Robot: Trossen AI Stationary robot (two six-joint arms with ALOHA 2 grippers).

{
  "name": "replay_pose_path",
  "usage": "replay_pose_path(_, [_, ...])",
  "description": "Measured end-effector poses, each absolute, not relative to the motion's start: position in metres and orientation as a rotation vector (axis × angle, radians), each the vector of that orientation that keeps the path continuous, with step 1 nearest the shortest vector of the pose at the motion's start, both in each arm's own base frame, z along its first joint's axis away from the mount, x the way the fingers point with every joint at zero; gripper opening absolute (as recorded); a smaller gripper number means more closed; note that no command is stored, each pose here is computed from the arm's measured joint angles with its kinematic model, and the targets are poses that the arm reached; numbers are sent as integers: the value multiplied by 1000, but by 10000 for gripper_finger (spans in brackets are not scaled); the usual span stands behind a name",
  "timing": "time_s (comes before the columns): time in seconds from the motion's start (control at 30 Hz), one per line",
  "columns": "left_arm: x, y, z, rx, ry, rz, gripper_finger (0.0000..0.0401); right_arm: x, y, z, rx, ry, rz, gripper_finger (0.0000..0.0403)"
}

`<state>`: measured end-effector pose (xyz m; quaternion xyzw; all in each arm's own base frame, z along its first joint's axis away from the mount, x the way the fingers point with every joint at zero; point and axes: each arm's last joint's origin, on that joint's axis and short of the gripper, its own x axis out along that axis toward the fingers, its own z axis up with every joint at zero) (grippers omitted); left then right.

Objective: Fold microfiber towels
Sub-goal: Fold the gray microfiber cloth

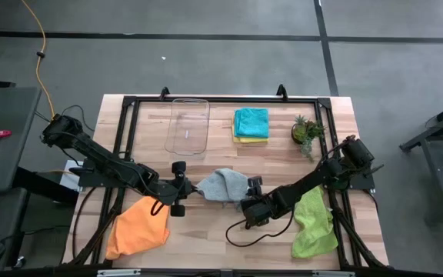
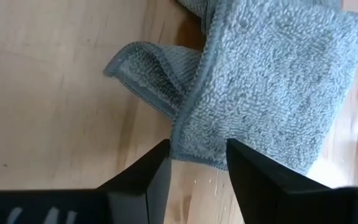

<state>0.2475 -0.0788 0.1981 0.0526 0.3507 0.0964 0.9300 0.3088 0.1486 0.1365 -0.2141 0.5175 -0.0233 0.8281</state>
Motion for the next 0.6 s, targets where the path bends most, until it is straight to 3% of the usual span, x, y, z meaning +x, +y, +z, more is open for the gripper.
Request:
replay_pose_path(0.27, [247,-79,198,108,718,198,0,307,151,136,-458,1098,-47,102])
replay_pose_path(0.5, [248,-79,198,109,718,200,0,306,155,139,-440,1073,-48,9])
replay_pose_path(0.6, [248,-79,198,110,717,203,0,306,154,148,-412,1036,-90,12])
